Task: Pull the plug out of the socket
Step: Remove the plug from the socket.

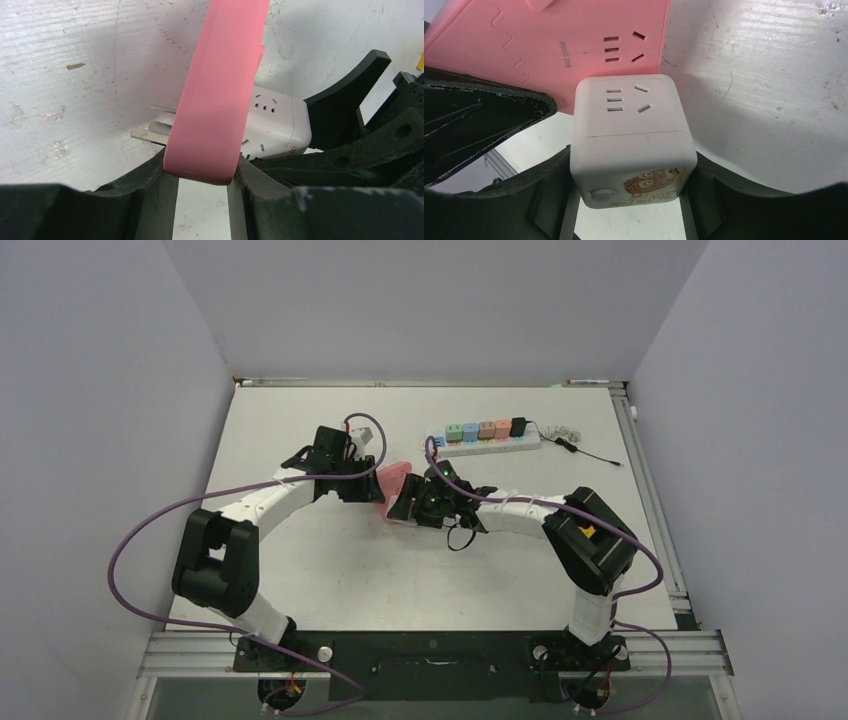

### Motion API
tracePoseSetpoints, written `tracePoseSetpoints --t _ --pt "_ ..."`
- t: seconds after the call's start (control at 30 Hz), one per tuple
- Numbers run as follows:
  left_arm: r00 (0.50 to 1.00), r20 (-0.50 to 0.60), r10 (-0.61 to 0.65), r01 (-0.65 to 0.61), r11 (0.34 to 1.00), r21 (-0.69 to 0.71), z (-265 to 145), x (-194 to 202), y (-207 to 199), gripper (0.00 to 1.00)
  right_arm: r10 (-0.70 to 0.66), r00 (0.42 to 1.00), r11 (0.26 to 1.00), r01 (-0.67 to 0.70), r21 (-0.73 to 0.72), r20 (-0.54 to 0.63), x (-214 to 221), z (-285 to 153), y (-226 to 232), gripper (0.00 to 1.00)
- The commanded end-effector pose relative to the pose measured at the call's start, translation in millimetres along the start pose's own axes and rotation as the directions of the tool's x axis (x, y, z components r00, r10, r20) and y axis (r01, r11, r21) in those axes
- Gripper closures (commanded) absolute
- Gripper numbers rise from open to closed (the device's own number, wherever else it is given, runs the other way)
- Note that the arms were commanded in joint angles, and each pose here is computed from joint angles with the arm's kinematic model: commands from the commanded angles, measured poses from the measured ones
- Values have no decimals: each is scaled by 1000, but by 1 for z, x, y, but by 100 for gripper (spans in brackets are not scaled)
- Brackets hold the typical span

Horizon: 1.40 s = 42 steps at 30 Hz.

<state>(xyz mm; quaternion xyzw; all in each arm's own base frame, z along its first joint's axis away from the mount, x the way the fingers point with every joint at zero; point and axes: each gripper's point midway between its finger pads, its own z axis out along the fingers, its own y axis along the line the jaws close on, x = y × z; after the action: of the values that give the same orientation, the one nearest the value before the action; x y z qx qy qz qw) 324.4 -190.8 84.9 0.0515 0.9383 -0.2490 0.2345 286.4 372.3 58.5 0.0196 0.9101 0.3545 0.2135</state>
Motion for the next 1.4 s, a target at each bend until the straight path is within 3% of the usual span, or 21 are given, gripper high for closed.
tracePoseSetpoints --t 0.0,0.33,0.7,0.9,1.37 --pt "999 33 37 -39 997 73 -7 -15 -22 100 -64 984 998 65 -1 168 -28 -6 12 95" --pt "1000 26 1 -4 994 106 -11 -23 -15 100 -222 952 968 241 -67 210 -22 -26 21 95" --pt "999 32 -2 -1 995 96 -14 -25 -9 100 -354 918 906 384 -179 177 -6 -42 38 95" --pt "999 37 1 -4 996 88 -16 -25 -8 100 -367 917 890 395 -226 157 1 -45 43 95" --pt "999 37 -5 1 994 110 -16 -23 -13 100 -275 961 955 277 -106 29 5 -17 22 95"
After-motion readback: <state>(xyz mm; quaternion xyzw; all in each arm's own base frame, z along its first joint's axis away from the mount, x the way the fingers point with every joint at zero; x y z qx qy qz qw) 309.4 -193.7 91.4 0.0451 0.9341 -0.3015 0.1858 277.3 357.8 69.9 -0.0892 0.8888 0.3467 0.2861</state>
